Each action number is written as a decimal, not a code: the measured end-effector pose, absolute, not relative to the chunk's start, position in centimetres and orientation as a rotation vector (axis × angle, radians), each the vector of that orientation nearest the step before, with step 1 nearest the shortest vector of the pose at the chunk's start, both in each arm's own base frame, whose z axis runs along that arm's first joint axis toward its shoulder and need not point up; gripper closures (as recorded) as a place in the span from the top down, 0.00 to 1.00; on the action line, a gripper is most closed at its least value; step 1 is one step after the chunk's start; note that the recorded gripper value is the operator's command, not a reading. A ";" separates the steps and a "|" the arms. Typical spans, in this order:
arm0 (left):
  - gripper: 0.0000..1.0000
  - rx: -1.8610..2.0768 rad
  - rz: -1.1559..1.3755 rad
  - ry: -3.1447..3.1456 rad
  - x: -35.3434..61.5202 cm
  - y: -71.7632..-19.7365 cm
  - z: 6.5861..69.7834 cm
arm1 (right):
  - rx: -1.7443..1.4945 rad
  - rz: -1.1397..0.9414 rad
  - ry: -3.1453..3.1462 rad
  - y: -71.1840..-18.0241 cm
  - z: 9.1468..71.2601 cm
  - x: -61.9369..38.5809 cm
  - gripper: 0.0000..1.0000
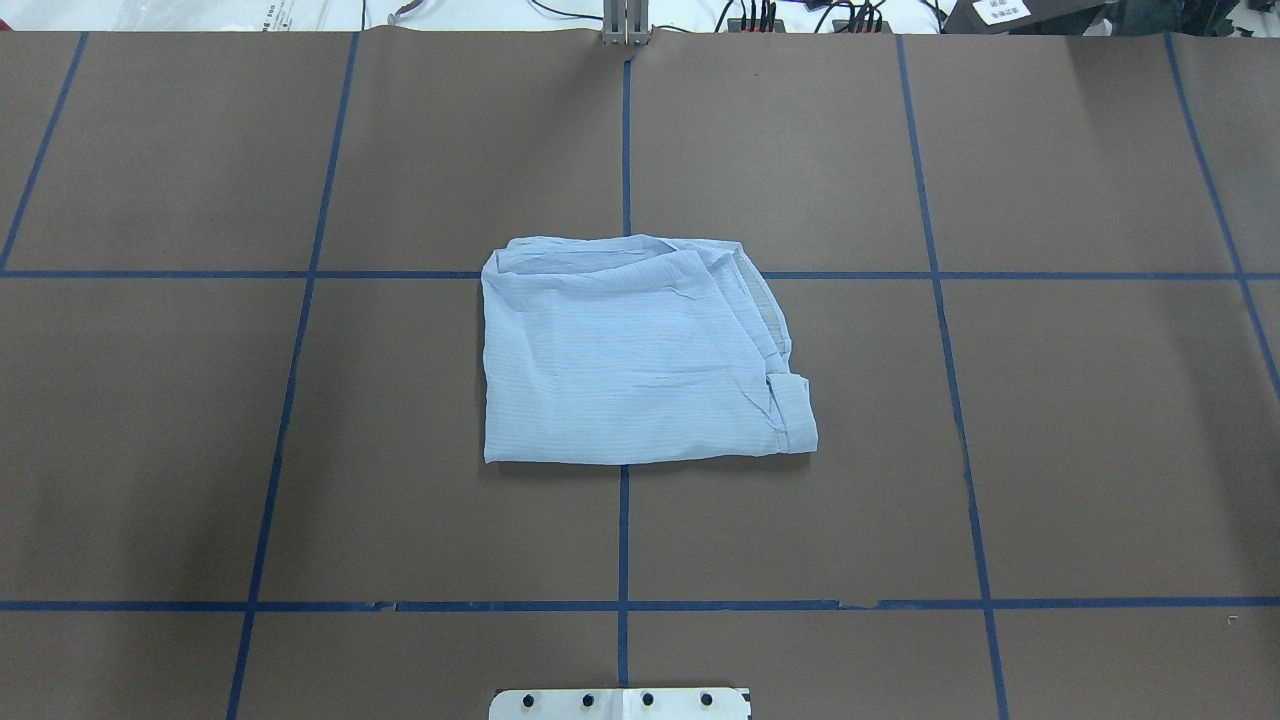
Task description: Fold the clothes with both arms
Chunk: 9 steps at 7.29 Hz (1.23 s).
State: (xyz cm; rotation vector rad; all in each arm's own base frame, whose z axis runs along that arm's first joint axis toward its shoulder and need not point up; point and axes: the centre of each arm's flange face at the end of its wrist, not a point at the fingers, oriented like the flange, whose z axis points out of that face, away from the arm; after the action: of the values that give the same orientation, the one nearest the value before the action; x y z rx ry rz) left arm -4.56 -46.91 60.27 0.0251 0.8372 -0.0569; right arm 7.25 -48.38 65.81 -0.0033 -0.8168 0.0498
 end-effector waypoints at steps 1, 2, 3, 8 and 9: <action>1.00 0.023 -0.062 0.841 -4.5 -46.9 60.2 | -0.003 0.050 -0.815 -48.4 65.8 7.3 1.00; 1.00 0.023 -0.064 0.842 -4.5 -46.9 60.2 | -0.002 0.050 -0.815 -48.4 65.8 7.3 1.00; 1.00 0.023 -0.064 0.843 -4.5 -46.9 60.2 | -0.002 0.050 -0.816 -48.4 65.8 7.3 1.00; 1.00 0.026 -0.061 0.843 -4.5 -47.0 60.1 | -0.002 0.050 -0.819 -48.4 65.8 7.2 1.00; 1.00 0.027 -0.060 0.843 -4.5 -47.1 60.0 | -0.002 0.050 -0.819 -48.4 65.8 7.2 1.00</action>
State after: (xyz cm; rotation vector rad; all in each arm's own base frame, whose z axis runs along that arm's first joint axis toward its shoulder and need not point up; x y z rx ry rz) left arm -4.46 -47.08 60.02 0.0267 0.8433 -0.0600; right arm 7.23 -48.39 65.78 -0.0022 -0.8191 0.0501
